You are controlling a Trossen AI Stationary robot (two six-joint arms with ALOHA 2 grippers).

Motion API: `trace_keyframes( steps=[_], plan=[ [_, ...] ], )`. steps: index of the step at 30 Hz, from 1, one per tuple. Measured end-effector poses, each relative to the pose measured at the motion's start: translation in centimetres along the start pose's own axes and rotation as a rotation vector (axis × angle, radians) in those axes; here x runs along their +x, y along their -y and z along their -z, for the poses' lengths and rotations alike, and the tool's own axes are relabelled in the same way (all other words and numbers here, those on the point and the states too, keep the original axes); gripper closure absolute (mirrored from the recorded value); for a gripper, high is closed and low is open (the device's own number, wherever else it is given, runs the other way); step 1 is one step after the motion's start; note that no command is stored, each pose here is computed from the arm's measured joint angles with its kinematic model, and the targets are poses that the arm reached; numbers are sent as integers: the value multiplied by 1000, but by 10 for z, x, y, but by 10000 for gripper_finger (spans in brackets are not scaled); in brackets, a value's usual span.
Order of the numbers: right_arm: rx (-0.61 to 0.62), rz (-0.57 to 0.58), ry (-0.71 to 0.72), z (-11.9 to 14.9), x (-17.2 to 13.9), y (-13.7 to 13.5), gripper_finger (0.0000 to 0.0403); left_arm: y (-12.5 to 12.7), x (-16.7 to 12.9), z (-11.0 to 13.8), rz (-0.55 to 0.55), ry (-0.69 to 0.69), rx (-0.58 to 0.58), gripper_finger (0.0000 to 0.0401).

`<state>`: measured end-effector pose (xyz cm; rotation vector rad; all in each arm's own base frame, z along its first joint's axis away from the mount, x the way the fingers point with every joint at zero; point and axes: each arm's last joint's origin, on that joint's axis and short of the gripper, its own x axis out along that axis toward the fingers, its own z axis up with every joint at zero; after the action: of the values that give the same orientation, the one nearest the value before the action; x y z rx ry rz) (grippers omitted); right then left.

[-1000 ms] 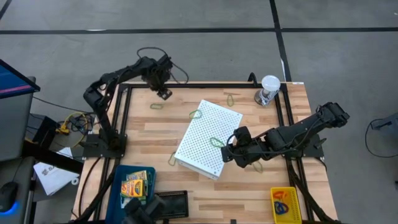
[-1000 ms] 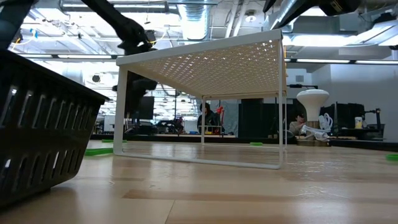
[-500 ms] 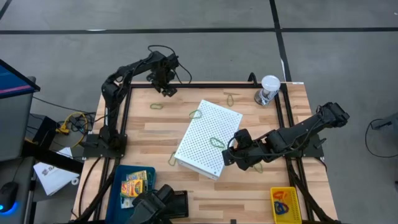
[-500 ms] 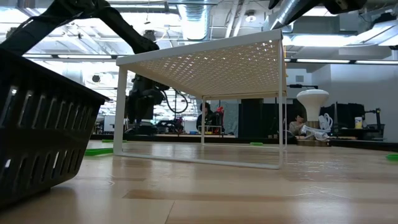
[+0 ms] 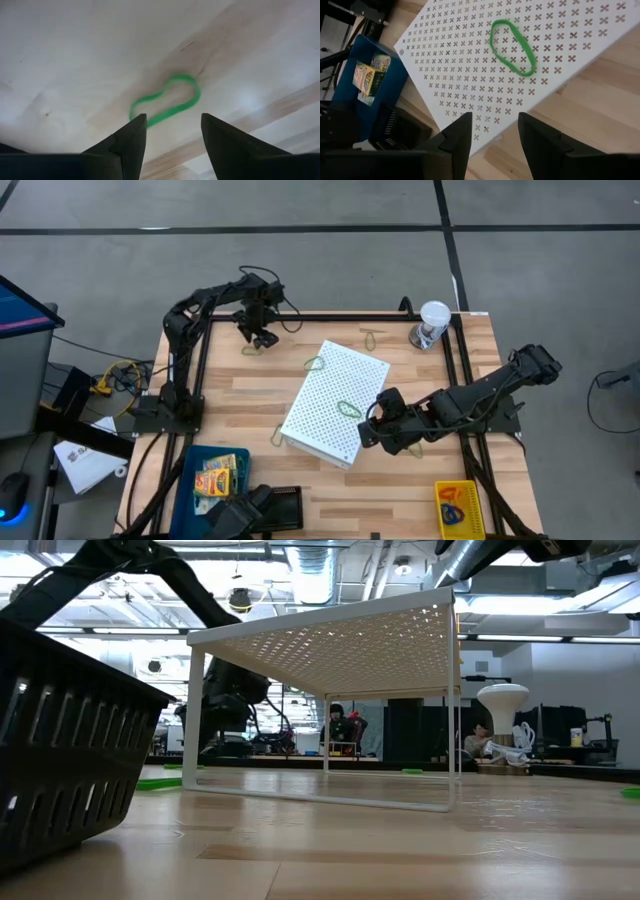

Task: Pick & Place Office Desk Supplies
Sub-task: Put the green rubber band into the black bin

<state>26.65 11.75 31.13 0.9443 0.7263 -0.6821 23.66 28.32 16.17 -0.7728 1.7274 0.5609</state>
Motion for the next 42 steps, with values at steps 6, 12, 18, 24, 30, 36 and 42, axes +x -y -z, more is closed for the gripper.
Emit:
trace_keyframes(
  steps=[6,12,18,24,30,36,42],
  plan=[
    [0,0,1,0,0,0,246,0,0,1,-9,-9,1,219],
    [0,-1,1,0,0,0,246,4,11,7,34,-64,13,219],
    [1,-2,1,0,0,0,246,2,17,10,-10,-96,32,219],
    [-8,-9,0,0,0,-1,246,4,20,8,3,-101,59,219],
    [-7,-15,-9,4,-2,-1,246,0,16,6,87,-79,46,219],
    [13,-17,-13,7,-3,-1,246,-1,11,5,218,-49,18,219],
    [25,-16,-11,8,-4,-1,246,-10,10,3,294,-8,-77,219]
  ],
)
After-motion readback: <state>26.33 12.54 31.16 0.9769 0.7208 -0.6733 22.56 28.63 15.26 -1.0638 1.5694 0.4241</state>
